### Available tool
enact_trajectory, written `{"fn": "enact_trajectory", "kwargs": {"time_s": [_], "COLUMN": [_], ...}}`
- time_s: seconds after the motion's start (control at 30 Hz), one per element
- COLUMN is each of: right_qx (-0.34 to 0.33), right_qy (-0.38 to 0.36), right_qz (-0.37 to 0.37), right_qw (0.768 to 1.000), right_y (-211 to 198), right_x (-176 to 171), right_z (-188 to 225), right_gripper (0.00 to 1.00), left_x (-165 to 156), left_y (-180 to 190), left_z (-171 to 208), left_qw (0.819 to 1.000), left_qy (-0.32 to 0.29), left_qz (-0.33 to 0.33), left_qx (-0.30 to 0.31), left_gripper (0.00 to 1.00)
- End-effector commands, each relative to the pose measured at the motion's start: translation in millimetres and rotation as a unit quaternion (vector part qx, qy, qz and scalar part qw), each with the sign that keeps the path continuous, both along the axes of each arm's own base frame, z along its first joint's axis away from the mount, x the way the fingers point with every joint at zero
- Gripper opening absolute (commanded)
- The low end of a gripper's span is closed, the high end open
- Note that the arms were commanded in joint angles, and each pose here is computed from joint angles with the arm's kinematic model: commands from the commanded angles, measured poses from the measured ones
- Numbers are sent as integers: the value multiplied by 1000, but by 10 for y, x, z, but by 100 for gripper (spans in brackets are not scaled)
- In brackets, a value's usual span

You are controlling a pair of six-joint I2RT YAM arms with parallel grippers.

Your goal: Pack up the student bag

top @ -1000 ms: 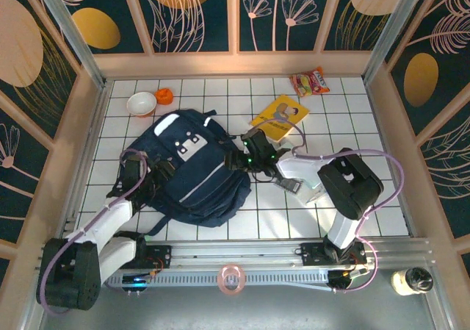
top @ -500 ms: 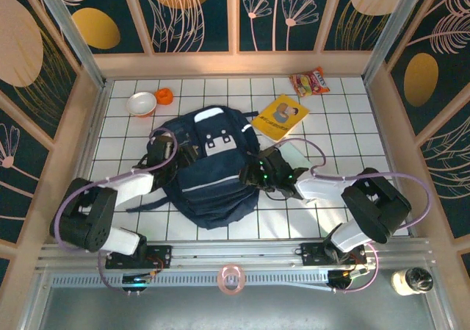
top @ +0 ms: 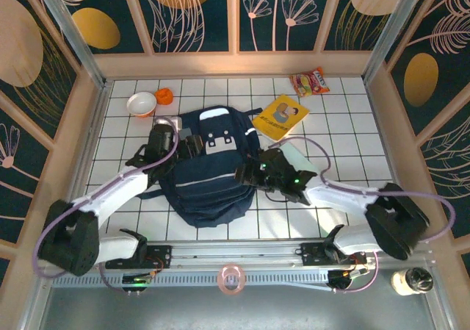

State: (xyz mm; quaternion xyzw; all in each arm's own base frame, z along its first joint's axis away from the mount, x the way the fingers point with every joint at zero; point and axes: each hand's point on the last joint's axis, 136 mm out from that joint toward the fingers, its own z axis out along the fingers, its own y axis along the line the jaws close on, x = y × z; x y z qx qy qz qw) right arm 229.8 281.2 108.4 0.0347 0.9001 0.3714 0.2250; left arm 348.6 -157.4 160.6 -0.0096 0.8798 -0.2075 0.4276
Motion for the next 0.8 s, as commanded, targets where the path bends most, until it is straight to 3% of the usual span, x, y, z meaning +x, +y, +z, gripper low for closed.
{"fn": "enact_trajectory", "kwargs": {"time_s": [0.0, 0.2, 0.33, 0.43, 0.53, 0.67, 0.77], "right_qx": [-2, 55, 62, 57, 58, 64, 65], "right_qy": [-65, -126, -133, -128, -122, -118, -118], "right_qz": [-37, -72, -90, -93, -94, -96, -97], "right_qw": [997, 988, 985, 986, 986, 986, 986], "right_y": [-287, -702, -873, -912, -927, -932, -931], "right_x": [149, 261, 232, 193, 164, 145, 144], "right_z": [342, 647, 649, 590, 536, 498, 473], "right_gripper": [68, 68, 69, 69, 69, 68, 69], "left_x": [-106, -435, -829, -1097, -1350, -1427, -1460], "left_y": [-82, -607, -1039, -1233, -1383, -1427, -1398], "left_z": [377, 294, -228, -466, -442, -325, -432], "left_qw": [984, 934, 861, 817, 776, 767, 759], "left_qy": [-66, -103, -77, -60, -96, -148, -151], "left_qz": [-102, -261, -409, -498, -569, -580, -587], "left_qx": [133, 222, 292, 287, 254, 233, 239], "left_gripper": [67, 66, 67, 65, 64, 69, 71]}}
